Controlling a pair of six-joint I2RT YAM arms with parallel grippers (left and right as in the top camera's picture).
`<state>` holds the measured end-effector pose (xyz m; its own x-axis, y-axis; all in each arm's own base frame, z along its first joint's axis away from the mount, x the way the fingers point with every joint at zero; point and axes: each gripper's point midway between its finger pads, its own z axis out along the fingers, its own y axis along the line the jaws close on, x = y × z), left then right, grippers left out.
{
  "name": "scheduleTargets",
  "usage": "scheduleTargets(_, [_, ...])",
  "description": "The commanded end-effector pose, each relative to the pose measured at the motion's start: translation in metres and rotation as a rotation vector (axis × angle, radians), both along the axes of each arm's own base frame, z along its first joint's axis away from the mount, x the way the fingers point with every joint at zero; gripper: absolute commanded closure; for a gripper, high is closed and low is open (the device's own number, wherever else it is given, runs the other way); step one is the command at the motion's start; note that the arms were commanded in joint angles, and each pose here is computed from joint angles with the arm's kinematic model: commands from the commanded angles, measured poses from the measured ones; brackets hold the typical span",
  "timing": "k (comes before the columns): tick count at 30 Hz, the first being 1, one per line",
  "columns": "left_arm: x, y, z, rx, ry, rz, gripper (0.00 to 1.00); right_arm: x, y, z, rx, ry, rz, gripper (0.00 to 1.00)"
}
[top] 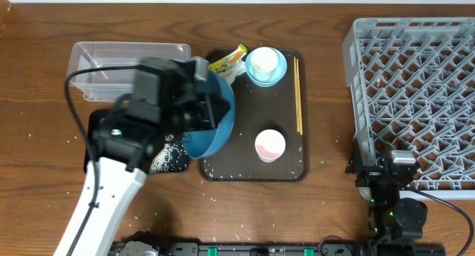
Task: Sort waste into correct bins and load items into the dishwasher rack
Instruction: 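Carry the blue plate back and set it on the brown tray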
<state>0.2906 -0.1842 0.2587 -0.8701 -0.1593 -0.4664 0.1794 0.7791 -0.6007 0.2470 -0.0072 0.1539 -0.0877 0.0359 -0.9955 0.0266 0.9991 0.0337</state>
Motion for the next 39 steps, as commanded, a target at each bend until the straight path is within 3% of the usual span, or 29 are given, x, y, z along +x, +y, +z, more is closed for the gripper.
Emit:
scheduleTargets(1, [0.026,0.010,-0.003,0.169,-0.101,0.132,0.94,0.000,-0.001,-0.002,-0.011,0.006,-0.002,0.01])
scheduleTargets(9, [0.069,-0.018,-0.021,0.193,-0.172,0.149,0.94,0.000,-0.001,-0.002,-0.011,0.006,-0.002,0.01])
scheduleTargets(18, [0.092,-0.043,-0.074,0.150,-0.045,0.156,0.94,0.000,-0.001,-0.002,-0.011,0.006,-0.002,0.01])
scheduleTargets(26, [0.086,-0.066,-0.108,0.177,0.018,0.097,0.94,0.000,-0.001,-0.002,-0.011,0.005,-0.002,0.01])
scheduleTargets(39, [0.073,-0.087,-0.121,0.196,0.038,0.041,0.94,0.000,-0.001,-0.002,-0.011,0.006,-0.002,0.01])
